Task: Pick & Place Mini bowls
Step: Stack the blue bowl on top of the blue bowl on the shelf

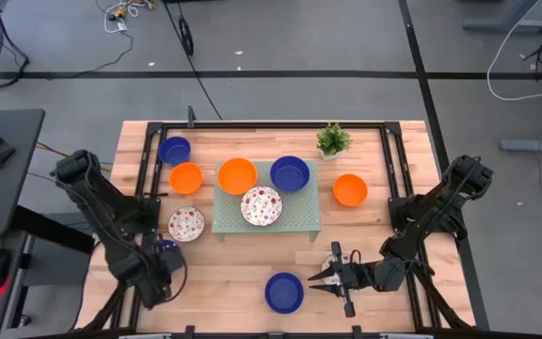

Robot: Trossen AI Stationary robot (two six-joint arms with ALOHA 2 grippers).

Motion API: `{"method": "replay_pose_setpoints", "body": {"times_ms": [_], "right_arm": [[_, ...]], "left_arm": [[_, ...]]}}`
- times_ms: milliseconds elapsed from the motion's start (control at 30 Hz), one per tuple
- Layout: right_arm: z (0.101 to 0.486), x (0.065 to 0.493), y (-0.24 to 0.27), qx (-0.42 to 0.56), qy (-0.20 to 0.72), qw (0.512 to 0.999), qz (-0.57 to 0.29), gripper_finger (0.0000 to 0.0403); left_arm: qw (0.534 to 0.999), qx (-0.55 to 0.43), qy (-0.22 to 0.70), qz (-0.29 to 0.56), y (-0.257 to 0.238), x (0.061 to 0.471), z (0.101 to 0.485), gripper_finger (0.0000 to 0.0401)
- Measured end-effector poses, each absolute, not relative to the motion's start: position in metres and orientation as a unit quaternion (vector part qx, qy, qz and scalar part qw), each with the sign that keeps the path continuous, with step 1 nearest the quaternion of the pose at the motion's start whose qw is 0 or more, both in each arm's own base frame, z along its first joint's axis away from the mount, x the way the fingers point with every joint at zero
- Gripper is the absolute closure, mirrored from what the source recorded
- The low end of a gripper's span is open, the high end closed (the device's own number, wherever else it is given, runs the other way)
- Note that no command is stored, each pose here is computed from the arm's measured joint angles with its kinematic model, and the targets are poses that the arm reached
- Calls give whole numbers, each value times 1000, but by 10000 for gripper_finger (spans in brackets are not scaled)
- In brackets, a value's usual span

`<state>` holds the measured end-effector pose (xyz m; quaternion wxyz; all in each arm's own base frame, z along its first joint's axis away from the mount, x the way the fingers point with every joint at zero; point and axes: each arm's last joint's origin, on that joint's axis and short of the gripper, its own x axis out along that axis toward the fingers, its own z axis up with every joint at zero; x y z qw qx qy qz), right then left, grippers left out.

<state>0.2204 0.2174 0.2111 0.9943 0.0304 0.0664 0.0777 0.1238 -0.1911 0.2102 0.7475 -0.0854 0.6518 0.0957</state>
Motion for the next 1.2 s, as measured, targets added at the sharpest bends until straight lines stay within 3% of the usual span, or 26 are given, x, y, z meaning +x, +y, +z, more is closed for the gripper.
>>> {"method": "replay_pose_setpoints", "body": {"times_ms": [233,1000,1200], "right_arm": [[211,223,215,28,66,995,73,321],[211,223,215,29,66,995,72,321],[211,223,215,29,66,995,72,321]], "left_arm": [[735,-128,660,86,-184,129,183,215],[748,-123,648,75,-184,134,182,389],[740,-136,656,52,-188,135,183,393]]}}
